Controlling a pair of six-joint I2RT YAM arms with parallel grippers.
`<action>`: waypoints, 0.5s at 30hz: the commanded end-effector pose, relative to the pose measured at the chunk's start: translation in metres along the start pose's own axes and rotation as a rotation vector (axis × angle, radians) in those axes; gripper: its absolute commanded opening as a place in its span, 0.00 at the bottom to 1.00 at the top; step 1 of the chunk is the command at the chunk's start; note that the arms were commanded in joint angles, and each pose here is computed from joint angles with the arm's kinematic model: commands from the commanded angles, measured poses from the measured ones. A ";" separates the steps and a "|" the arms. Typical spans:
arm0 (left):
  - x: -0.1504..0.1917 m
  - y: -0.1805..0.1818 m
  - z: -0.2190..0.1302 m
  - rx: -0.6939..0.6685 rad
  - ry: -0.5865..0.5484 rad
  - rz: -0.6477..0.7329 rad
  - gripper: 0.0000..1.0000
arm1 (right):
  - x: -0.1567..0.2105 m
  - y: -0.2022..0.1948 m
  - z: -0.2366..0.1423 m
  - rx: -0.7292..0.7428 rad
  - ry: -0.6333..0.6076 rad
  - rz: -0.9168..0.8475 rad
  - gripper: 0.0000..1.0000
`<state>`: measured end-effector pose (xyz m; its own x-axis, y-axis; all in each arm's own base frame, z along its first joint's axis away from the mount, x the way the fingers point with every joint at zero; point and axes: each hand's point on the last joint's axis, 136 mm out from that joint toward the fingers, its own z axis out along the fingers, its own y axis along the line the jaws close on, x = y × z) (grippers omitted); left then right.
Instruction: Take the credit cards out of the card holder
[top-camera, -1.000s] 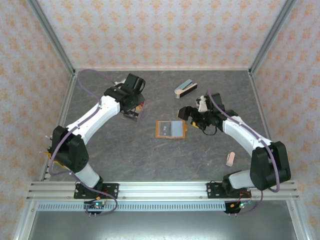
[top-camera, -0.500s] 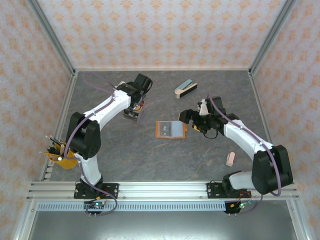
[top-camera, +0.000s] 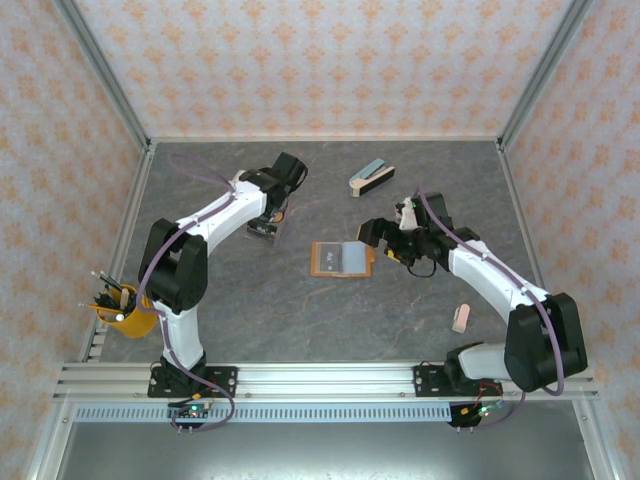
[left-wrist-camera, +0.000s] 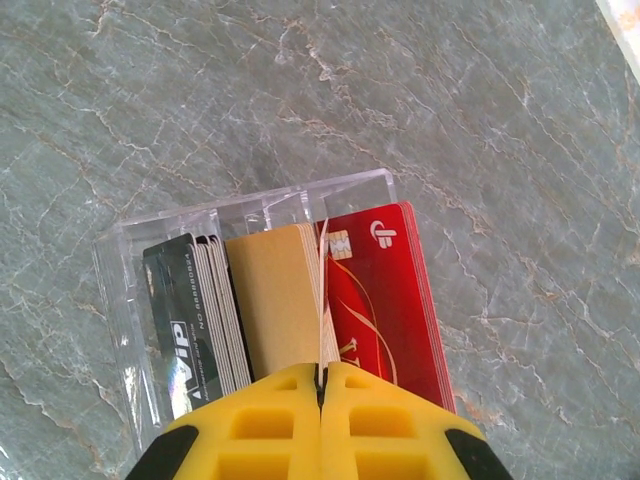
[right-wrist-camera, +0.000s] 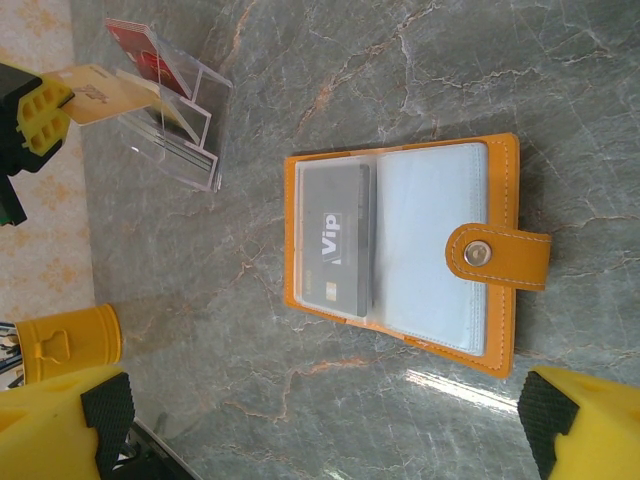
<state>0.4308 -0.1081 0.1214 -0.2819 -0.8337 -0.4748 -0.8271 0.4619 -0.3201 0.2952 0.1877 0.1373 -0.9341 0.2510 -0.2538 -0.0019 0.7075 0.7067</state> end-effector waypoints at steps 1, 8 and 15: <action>-0.013 0.019 0.003 -0.061 -0.067 -0.035 0.00 | 0.000 -0.001 -0.003 0.006 -0.016 -0.003 1.00; -0.008 0.016 0.009 -0.050 -0.044 -0.058 0.01 | 0.001 -0.001 -0.003 0.007 -0.011 -0.004 1.00; 0.004 0.011 0.020 -0.031 -0.003 -0.060 0.16 | 0.001 -0.002 -0.003 0.008 -0.009 0.001 1.00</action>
<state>0.4317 -0.1074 0.1084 -0.2508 -0.8594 -0.4456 -0.8435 0.4199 -0.3350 0.2950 0.1876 0.1372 -0.9344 0.2509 -0.2529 -0.0011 0.7078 0.7065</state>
